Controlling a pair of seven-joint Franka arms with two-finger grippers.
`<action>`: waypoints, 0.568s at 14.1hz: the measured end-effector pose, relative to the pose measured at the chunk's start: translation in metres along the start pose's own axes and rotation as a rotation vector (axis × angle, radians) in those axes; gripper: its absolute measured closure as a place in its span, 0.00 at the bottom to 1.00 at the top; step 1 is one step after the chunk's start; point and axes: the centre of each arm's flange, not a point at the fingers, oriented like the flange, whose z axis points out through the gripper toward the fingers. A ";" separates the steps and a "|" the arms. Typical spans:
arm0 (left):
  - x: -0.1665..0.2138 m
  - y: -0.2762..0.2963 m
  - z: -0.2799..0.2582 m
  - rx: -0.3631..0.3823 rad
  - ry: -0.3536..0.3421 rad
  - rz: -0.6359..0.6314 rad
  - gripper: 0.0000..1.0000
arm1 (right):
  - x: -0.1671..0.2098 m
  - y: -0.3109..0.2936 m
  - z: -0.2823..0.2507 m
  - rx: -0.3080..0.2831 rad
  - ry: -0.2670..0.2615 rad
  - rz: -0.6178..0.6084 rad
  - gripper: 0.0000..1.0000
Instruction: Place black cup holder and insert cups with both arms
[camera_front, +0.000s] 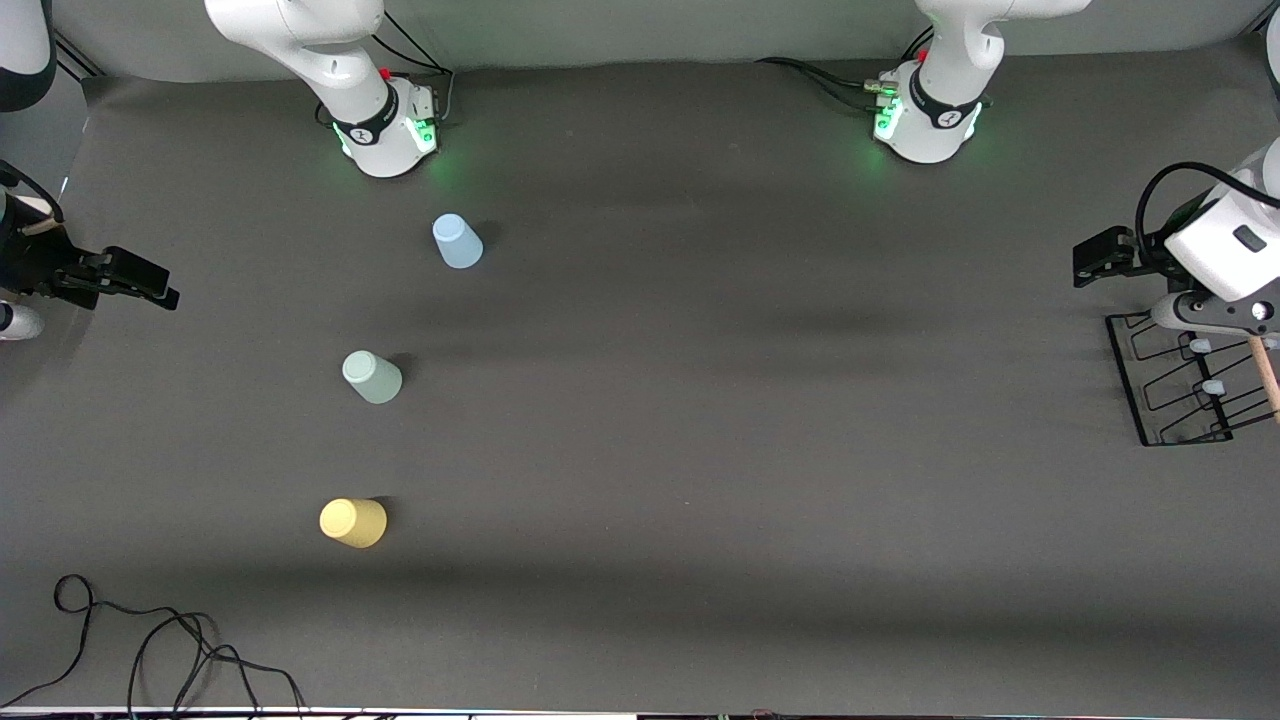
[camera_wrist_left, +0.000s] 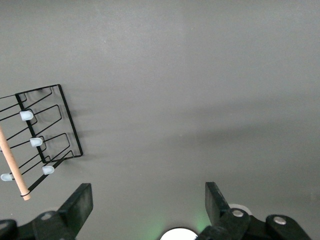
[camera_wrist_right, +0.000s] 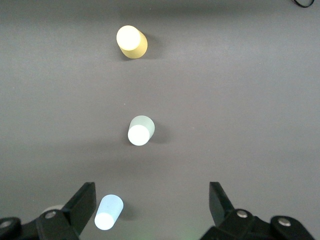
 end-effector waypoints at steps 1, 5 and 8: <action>0.000 0.000 0.000 0.000 0.000 0.000 0.00 | 0.000 0.000 0.000 0.000 0.000 0.000 0.00; 0.000 -0.001 0.000 0.000 0.000 -0.001 0.00 | 0.000 0.000 0.000 0.000 0.003 0.000 0.00; 0.000 -0.001 0.000 0.000 0.000 -0.001 0.00 | 0.000 -0.001 0.000 0.000 0.004 -0.004 0.00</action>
